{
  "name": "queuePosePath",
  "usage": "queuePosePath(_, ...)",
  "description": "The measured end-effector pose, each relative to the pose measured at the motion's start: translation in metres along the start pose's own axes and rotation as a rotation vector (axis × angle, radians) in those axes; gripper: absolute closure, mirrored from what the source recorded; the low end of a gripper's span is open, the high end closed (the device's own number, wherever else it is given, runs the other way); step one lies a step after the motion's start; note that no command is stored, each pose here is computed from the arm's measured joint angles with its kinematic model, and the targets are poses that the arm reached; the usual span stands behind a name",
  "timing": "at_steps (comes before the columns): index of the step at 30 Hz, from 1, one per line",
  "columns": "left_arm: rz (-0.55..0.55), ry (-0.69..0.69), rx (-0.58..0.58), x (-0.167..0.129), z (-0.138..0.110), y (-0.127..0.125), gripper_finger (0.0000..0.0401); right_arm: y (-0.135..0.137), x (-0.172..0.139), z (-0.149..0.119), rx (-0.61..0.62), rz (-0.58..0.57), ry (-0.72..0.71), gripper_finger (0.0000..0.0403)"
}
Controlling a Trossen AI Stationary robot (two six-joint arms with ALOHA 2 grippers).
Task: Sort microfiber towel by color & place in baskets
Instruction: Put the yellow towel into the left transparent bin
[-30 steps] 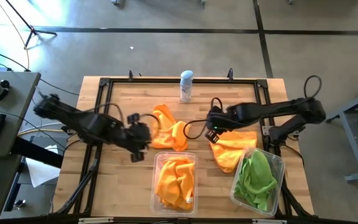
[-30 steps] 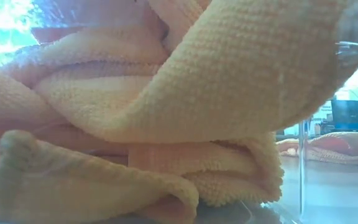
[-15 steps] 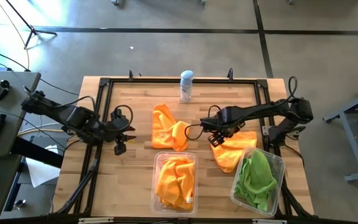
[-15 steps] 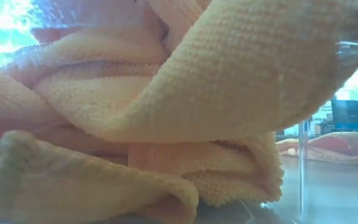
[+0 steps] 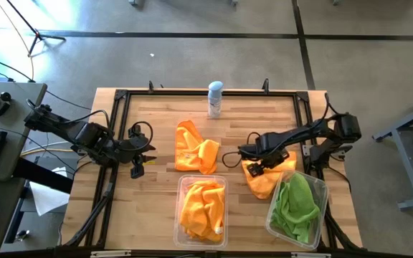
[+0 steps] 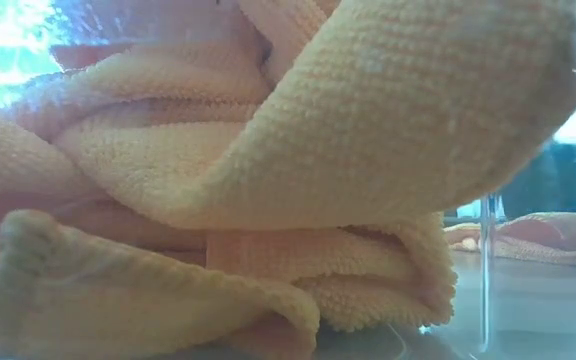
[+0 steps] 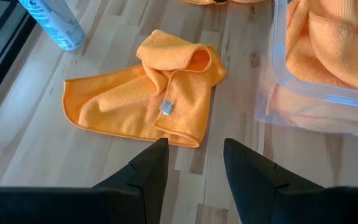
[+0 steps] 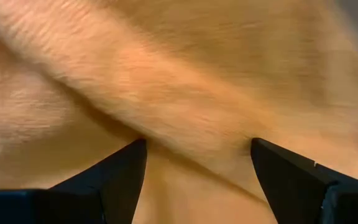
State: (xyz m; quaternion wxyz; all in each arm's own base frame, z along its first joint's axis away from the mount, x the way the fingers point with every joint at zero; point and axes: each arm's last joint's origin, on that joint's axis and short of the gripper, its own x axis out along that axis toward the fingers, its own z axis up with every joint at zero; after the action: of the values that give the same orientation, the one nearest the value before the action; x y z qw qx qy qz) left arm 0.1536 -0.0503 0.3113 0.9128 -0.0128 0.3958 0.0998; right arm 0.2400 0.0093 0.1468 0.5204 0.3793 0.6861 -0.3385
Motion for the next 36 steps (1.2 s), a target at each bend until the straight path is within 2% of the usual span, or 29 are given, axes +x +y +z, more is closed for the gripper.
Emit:
queuePosePath(5,0.0,0.0,0.001,0.0,0.0,0.0,0.0256,-0.002,0.017,-0.001,0.015,0.065,-0.012,0.0116)
queuePosePath(9,0.0,0.001,0.001,0.0,0.0,0.0,0.0256,-0.004,0.021,-0.001,0.044,0.057,-0.017,0.0116)
queuePosePath(15,0.003,-0.001,0.0,0.0,0.0,0.0,0.0256,-0.002,0.019,0.0,0.025,0.047,-0.054,0.0127)
queuePosePath(20,0.012,0.0,-0.024,0.001,0.001,0.002,0.0256,0.003,0.014,0.005,0.019,0.048,-0.15,0.0188)
queuePosePath(29,0.015,-0.003,-0.168,0.001,0.001,0.003,0.0256,0.015,0.013,0.001,-0.032,0.065,-0.335,0.038)
queuePosePath(31,0.015,-0.003,-0.195,0.001,0.001,0.003,0.0256,0.017,0.012,-0.001,-0.069,0.067,-0.374,0.0392)
queuePosePath(36,0.012,-0.003,-0.257,0.001,0.001,0.003,0.0256,0.016,0.001,-0.007,-0.122,0.081,-0.469,0.0382)
